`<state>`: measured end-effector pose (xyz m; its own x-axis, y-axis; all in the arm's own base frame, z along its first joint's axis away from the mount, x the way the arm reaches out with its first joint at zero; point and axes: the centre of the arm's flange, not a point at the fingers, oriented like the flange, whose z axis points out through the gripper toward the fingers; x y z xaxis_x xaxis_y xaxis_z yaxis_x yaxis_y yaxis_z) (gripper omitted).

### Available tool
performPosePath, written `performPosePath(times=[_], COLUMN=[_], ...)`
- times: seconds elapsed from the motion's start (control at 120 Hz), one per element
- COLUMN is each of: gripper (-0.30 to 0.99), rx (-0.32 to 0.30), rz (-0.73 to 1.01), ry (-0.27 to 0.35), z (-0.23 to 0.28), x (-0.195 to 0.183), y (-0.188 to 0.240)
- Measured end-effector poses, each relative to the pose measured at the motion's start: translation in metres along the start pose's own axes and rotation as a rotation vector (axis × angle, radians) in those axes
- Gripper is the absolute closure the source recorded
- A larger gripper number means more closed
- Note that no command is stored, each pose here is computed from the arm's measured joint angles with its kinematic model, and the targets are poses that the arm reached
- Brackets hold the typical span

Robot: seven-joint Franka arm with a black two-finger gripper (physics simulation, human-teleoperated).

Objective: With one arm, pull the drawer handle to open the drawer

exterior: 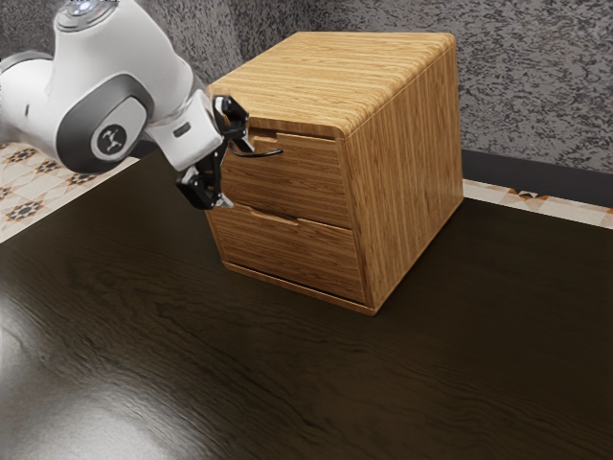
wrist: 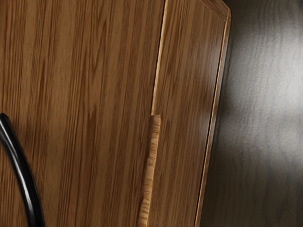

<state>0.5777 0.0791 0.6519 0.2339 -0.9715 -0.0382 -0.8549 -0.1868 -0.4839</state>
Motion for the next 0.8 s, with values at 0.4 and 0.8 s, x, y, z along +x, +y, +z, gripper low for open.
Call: performPosePath(times=[0.4, 0.8], gripper=[0.03, 0.00], rx=[0.001, -0.003], rz=[-0.016, -0.024], ry=[-0.003, 0.005], z=[0.007, 0.012], x=[0.001, 0.007], y=[0.002, 0.001])
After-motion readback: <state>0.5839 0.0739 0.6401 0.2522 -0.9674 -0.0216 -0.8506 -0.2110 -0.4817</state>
